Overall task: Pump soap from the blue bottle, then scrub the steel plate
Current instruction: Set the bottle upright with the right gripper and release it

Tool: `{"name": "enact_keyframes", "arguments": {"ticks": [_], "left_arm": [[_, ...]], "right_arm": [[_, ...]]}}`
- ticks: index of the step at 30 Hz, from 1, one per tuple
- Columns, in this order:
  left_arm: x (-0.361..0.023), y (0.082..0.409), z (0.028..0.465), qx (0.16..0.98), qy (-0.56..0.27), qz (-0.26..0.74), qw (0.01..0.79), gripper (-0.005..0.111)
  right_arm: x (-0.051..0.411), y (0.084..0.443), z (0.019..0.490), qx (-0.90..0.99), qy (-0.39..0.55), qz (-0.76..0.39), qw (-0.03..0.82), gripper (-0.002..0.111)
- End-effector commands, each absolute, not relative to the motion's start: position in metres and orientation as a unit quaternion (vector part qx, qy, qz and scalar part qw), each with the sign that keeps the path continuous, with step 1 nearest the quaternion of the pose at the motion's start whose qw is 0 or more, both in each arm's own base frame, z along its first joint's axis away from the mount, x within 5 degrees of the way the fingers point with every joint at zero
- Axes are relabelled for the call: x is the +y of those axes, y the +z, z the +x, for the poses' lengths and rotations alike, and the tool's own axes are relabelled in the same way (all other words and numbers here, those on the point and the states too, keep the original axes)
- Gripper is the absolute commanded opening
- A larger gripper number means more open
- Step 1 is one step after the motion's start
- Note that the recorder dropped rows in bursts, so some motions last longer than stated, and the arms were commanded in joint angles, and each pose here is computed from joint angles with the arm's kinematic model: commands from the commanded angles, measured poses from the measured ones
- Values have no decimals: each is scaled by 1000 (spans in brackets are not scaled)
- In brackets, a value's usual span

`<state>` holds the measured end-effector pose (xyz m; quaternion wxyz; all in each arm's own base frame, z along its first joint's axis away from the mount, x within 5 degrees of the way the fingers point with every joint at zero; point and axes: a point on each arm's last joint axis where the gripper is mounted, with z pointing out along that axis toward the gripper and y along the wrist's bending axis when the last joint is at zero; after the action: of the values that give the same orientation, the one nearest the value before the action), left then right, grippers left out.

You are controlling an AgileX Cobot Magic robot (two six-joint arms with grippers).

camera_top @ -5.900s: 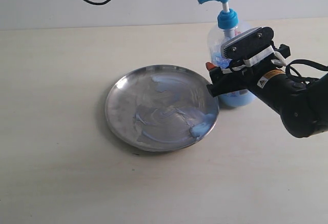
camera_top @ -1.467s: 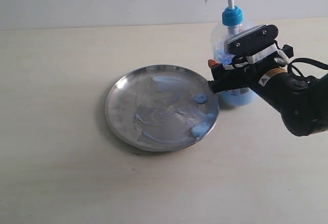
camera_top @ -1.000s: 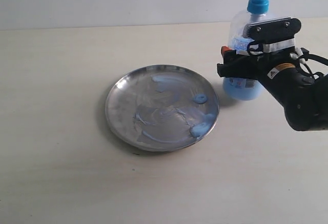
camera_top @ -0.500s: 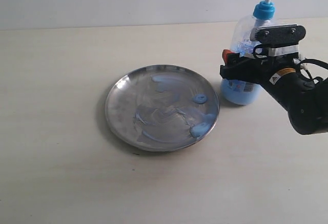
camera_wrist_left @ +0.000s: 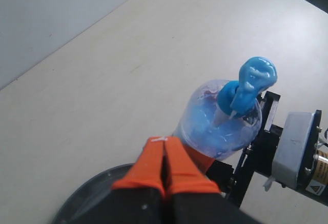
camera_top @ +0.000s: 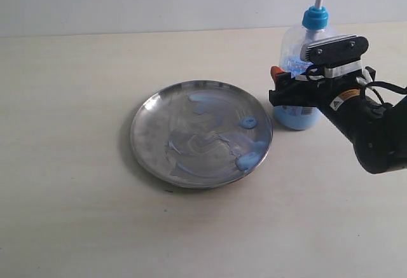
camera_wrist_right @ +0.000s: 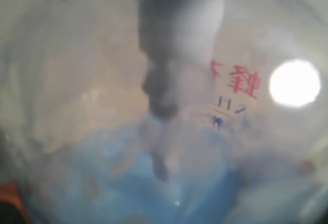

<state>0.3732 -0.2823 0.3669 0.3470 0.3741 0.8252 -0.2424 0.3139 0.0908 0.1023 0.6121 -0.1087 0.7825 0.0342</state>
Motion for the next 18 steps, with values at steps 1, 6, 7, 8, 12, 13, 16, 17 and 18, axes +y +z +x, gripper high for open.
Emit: {"name": "enact_keyframes", "arguments": {"ticks": [1, 6, 7, 8, 12, 13, 16, 17, 18], "left_arm": [[-281, 370, 372, 824, -245, 371, 350, 0], [-281, 370, 372, 824, -245, 371, 350, 0], [-281, 370, 372, 825, -245, 372, 349, 0], [-281, 370, 372, 825, -245, 372, 349, 0], [-281, 370, 372, 826, -245, 373, 346, 0], [-281, 368, 372, 827, -244, 374, 342, 0], [-281, 368, 372, 827, -244, 375, 340, 0], [-281, 368, 372, 827, -244, 375, 339, 0], [-281, 368, 372, 827, -244, 375, 339, 0]], "right_arm": [[88, 109, 319, 754, 22, -92, 651, 0], [87, 103, 319, 755, 19, -89, 649, 0], [87, 102, 319, 756, 21, -86, 649, 0], [87, 101, 319, 755, 23, -84, 650, 1], [87, 95, 319, 760, 27, -79, 645, 9], [87, 95, 319, 760, 28, -78, 645, 13], [87, 95, 319, 759, 28, -77, 645, 24], [87, 96, 319, 758, 28, -77, 647, 29], [87, 96, 319, 758, 28, -77, 647, 35]]}}
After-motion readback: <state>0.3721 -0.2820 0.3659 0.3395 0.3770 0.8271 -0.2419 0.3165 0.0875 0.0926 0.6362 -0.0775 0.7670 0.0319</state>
